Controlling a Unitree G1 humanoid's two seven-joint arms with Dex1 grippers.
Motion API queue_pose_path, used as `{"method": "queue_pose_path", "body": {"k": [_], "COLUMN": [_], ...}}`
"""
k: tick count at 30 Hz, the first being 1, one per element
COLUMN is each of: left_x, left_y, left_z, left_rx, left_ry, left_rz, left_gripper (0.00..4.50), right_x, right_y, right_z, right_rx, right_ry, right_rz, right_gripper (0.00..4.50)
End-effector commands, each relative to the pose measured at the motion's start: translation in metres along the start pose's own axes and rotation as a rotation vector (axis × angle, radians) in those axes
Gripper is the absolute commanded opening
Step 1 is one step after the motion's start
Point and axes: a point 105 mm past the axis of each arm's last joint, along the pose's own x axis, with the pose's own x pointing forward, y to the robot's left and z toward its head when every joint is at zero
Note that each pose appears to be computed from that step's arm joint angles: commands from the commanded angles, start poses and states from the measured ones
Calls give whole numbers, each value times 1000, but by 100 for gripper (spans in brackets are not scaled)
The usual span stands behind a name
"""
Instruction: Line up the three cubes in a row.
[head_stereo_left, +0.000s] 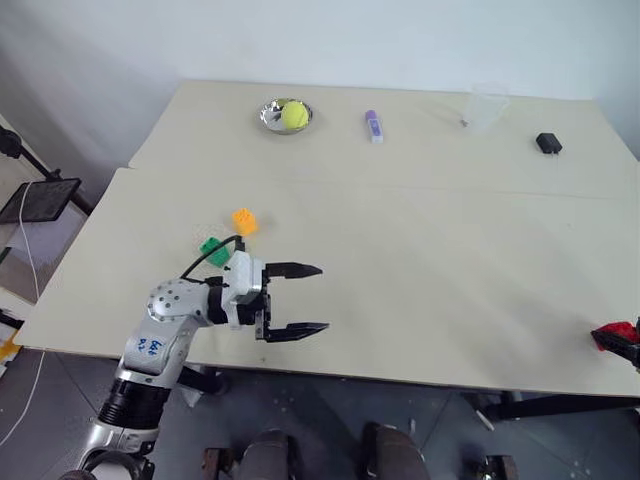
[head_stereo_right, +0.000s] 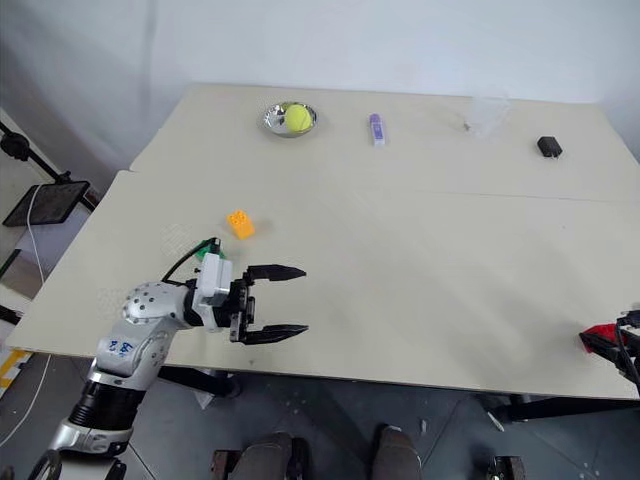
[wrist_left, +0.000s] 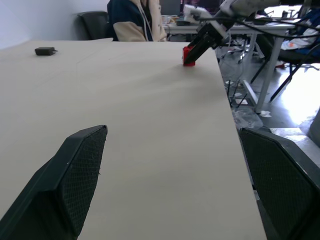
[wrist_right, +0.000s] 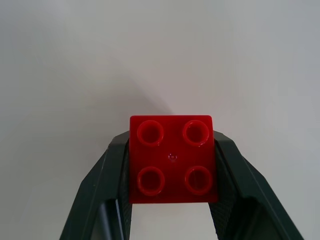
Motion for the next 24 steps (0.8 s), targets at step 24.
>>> {"method": "queue_pose_path", "body": {"k": [24], "left_x": [-51], "left_y": [-7], "left_z": [2], "left_rx": [-10], "left_ry": [53], "left_rz": [341], "left_gripper": [450], "right_x": [109], "right_y": [248], "right_z": [113], "right_rx": [-780], "right_ry": [-36], "right_rz": [904], "right_gripper": [151]}}
